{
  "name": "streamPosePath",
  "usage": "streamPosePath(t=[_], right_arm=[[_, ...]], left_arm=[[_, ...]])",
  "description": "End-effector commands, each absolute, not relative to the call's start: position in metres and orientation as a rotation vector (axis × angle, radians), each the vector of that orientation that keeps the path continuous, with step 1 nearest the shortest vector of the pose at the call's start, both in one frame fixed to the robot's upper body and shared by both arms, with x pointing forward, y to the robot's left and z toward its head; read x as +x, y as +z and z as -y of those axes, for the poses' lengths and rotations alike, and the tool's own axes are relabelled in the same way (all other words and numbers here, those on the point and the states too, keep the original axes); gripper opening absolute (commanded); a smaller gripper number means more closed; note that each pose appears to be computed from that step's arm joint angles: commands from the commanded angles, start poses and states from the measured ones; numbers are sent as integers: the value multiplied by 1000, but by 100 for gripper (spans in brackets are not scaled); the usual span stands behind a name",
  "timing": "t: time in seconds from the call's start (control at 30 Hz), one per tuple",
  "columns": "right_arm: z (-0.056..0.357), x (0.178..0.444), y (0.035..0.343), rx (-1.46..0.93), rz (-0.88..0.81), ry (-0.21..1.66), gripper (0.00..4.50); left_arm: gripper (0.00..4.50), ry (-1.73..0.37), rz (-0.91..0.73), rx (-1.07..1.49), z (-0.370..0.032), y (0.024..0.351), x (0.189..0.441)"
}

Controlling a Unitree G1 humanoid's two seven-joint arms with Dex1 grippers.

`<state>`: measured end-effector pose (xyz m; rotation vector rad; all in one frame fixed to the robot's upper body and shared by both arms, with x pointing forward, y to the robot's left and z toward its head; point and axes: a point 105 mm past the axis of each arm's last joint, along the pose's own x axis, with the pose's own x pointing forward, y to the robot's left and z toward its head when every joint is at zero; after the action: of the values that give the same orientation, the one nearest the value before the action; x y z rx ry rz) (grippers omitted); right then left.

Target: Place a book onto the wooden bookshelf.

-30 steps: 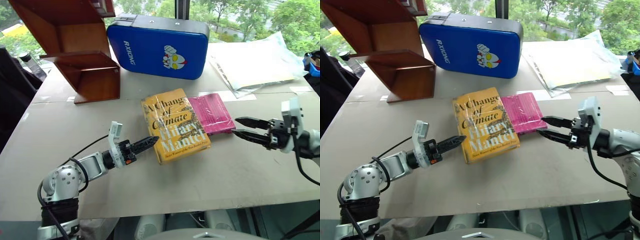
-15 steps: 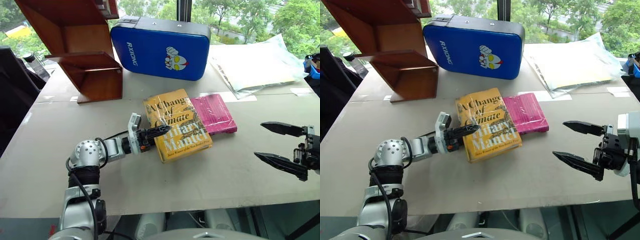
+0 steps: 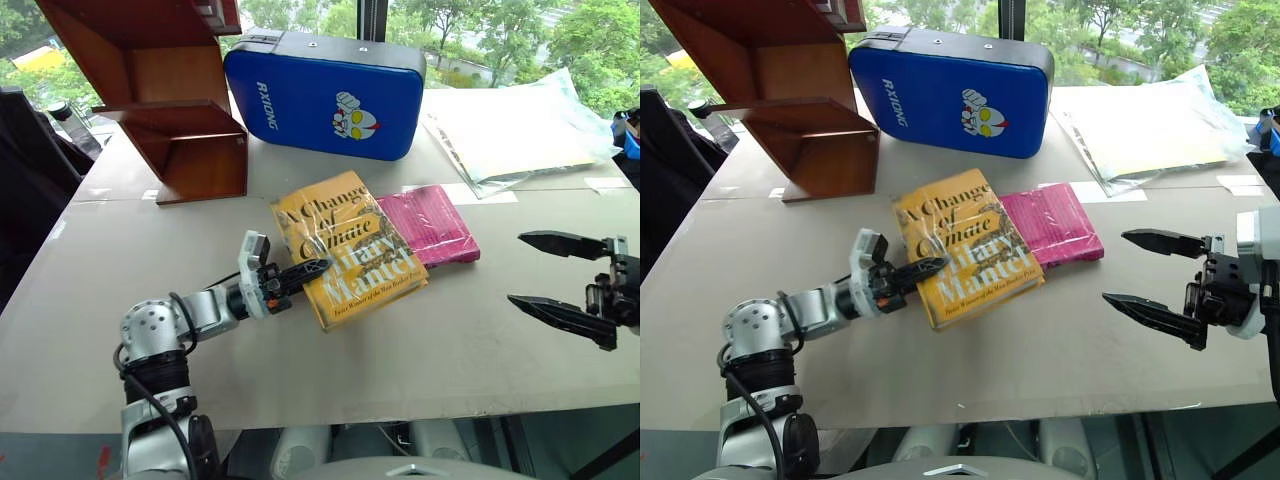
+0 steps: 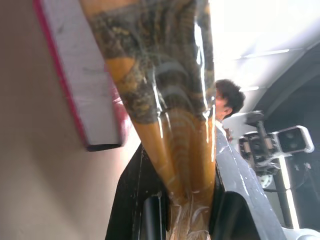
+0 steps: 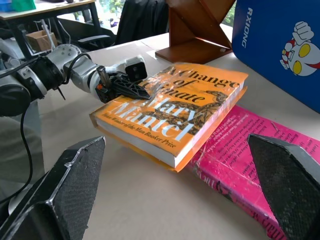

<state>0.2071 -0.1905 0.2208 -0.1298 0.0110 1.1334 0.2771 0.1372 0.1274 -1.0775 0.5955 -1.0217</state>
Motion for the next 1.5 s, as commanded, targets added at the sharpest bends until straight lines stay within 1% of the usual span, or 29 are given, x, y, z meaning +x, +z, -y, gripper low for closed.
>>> streamPosePath(t=[0.03,0.13,0.23,0.3,0.4,0.43,0.5,0.53,0.6,0.67,0.73,0.8,0.9,1.0,1.13,1.27,1.37,1.43,1.47,1.5], right_arm=[[186,211,230,-161,41,1167,450],[181,220,240,-131,91,1178,450],[176,231,251,-109,154,1186,450],[171,242,263,-85,222,1175,450],[161,267,273,-110,306,1105,450],[156,269,275,-105,318,1116,450],[147,275,284,-70,358,1135,450],[141,278,291,-24,384,1159,450],[133,282,302,35,417,1185,450],[124,287,308,81,432,1210,450],[116,291,312,114,437,1227,450],[110,293,315,143,443,1250,450],[104,294,320,173,454,1288,450],[102,296,323,193,464,1298,450],[100,295,325,207,471,1309,450],[100,296,326,221,481,1304,450],[100,303,324,204,472,1249,450],[100,308,321,190,456,1213,450],[100,311,319,175,447,1189,450],[100,313,317,164,438,1172,450]], left_arm=[[30,-1060,-390,-943,-141,169,272],[30,-998,-185,-651,-142,201,276],[30,-862,88,-437,-155,251,297],[30,-776,213,-150,-161,281,307],[30,-674,444,438,-161,331,312],[30,-669,481,569,-159,338,312],[30,-586,509,869,-166,351,319],[30,-509,476,1068,-178,355,326],[30,-396,398,1308,-201,359,336],[30,-245,314,1445,-237,369,347],[30,-133,234,1551,-268,377,352],[30,-65,167,1627,-290,381,353],[30,-18,90,1680,-309,382,353],[30,-3,-12,1710,-325,374,354],[30,-6,-166,1670,-344,357,356],[30,-13,-226,1625,-350,347,361],[30,-1,-251,1602,-355,345,363],[129,0,-262,1597,-356,344,364],[164,3,-264,1602,-356,345,365],[211,4,-261,1603,-355,346,366]])
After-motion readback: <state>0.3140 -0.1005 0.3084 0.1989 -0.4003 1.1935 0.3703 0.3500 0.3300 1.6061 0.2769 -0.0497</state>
